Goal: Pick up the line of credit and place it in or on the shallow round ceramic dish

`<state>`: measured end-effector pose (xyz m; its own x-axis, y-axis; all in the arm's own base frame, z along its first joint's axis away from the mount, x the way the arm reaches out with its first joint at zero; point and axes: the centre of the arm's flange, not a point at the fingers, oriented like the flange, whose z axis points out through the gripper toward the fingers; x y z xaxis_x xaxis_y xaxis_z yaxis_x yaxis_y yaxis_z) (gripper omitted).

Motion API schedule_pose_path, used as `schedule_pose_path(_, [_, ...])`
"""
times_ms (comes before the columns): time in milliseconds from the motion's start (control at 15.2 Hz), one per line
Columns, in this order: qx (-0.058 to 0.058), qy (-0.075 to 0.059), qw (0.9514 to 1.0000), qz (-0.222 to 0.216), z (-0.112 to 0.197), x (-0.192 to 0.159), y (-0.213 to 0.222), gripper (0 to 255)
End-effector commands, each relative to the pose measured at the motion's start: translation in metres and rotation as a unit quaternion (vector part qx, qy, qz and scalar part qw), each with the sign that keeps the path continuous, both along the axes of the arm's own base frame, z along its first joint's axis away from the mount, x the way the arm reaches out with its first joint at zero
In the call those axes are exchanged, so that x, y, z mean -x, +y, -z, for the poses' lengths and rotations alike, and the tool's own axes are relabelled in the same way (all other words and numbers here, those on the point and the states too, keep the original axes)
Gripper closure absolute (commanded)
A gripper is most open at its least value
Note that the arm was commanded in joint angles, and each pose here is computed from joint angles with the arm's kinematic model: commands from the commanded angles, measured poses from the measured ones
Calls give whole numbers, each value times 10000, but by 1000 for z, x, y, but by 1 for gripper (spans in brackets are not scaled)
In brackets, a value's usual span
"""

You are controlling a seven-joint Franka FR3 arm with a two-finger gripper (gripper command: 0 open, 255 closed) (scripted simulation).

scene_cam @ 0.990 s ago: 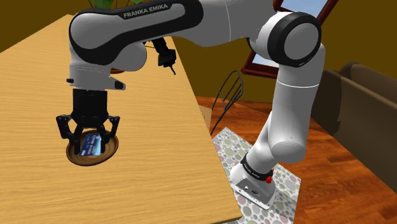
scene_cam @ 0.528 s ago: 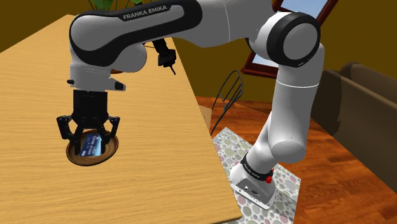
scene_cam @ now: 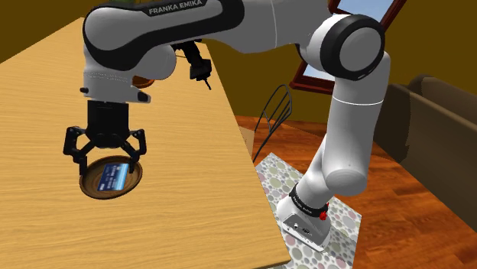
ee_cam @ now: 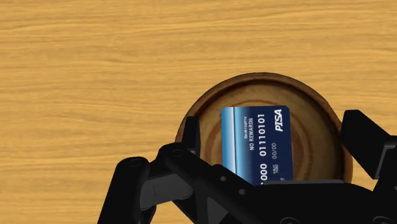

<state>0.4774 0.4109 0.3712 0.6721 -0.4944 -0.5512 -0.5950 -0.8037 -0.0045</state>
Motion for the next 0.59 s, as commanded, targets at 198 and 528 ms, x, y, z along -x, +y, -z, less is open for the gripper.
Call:
schedule_pose_path(198, [3,2,10000,-1,-29,-14,-12,0])
schedule_pose_path(528, [3,2,10000,-1,-29,-14,-12,0])
